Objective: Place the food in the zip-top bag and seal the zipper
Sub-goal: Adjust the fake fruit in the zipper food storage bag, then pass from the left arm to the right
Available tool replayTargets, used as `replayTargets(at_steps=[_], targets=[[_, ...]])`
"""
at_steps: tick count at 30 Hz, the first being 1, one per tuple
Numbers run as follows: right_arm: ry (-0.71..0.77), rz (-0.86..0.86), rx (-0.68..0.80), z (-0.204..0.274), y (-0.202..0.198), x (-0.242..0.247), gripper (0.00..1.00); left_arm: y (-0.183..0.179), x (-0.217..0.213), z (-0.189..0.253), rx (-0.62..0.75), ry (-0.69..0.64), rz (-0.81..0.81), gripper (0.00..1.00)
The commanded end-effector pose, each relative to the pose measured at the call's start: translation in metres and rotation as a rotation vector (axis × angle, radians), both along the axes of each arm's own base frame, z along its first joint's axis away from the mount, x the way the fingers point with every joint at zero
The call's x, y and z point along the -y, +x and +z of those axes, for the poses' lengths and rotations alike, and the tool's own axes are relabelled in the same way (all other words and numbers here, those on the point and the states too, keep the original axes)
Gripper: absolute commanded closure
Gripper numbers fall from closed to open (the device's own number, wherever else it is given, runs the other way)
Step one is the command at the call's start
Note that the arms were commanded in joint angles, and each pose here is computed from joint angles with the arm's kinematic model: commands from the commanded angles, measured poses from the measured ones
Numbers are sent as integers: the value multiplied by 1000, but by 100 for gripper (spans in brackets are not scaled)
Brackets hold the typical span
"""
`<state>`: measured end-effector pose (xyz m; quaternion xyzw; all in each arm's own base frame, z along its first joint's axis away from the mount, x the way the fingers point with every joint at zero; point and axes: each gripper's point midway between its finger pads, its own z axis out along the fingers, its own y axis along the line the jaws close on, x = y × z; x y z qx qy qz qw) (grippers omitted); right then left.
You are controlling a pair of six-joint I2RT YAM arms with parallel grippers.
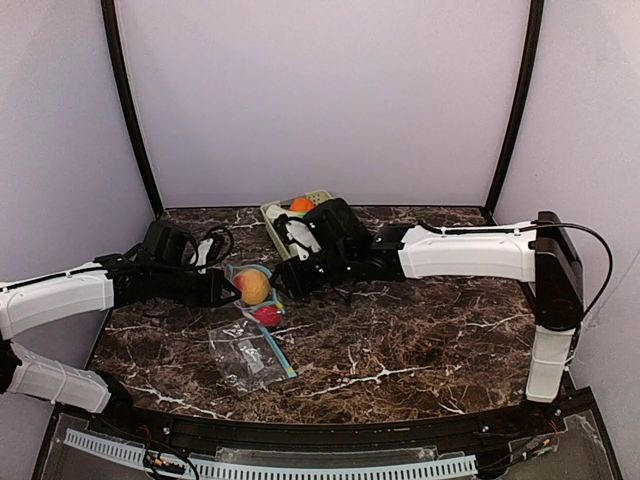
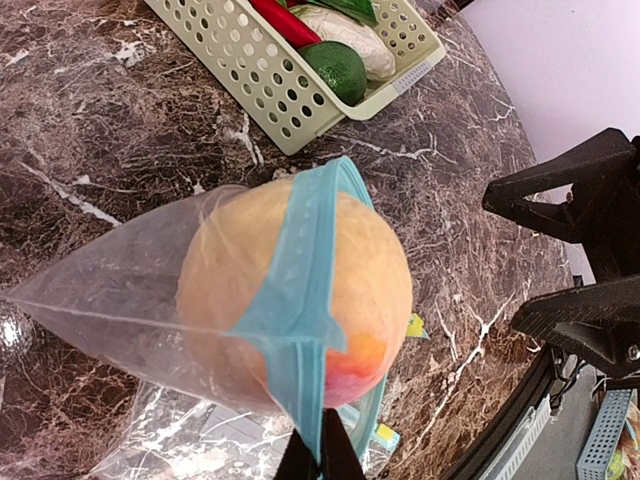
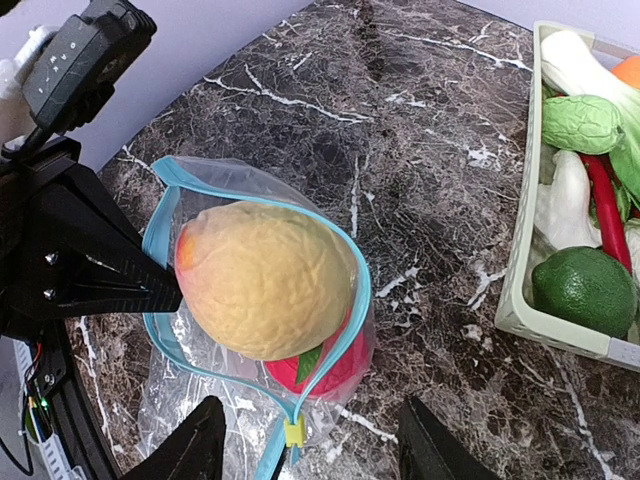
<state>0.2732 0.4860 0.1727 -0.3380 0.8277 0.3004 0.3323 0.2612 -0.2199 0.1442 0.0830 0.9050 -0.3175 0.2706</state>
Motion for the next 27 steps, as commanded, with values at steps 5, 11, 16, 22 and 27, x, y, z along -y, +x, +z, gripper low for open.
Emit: replayTargets(at_steps=[5, 11, 16, 22, 27], targets=[[-67, -38, -59, -22, 1, 9, 51, -4, 4, 1, -3, -24, -30, 99], [-54, -20, -84, -26, 5, -8, 55, -6, 3, 1, -3, -25, -32, 99], [-58, -14, -105, -35, 7, -16, 58, -6, 3, 1, -5, -28, -33, 99], [-83, -25, -116, -46, 12, -20, 63, -6, 3, 1, -3, -29, -34, 99], [-113, -45, -132, -55, 14, -20, 68, -5, 2, 0, -1, -25, -31, 99]])
